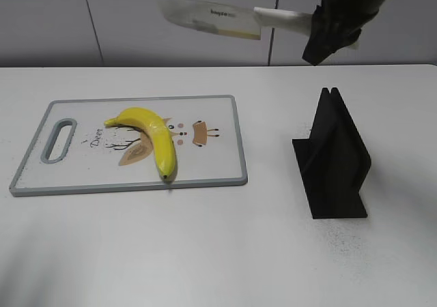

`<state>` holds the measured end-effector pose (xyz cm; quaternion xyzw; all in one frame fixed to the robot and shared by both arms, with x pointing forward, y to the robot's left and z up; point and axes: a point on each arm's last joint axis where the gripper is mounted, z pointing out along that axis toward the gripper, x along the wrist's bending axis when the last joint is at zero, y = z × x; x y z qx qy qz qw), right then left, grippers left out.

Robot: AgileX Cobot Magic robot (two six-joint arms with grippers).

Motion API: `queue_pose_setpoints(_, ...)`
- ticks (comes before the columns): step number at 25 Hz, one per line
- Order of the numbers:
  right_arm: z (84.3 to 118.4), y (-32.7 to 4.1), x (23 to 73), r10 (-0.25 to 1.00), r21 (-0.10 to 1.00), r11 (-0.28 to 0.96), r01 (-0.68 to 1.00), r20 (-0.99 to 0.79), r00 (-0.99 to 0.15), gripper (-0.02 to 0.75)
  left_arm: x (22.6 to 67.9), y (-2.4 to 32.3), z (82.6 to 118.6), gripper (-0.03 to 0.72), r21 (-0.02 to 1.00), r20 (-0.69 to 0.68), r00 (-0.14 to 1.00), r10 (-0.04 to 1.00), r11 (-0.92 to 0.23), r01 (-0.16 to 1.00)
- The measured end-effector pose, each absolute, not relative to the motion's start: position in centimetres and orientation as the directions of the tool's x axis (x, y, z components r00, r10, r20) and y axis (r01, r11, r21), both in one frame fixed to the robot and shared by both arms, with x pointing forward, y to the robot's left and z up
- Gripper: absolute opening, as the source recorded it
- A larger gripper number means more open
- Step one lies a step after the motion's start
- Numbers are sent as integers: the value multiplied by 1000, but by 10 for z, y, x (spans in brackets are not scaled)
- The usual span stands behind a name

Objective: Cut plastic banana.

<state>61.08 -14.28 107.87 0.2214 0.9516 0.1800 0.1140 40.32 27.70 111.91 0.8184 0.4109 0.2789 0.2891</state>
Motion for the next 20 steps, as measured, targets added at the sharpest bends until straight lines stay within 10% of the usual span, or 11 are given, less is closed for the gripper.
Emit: queue_pose_setpoints(20,1041,-77,650,40,464,885,-20,-120,-992,196,595,212,1106,490,501,349,895,278,-862,73)
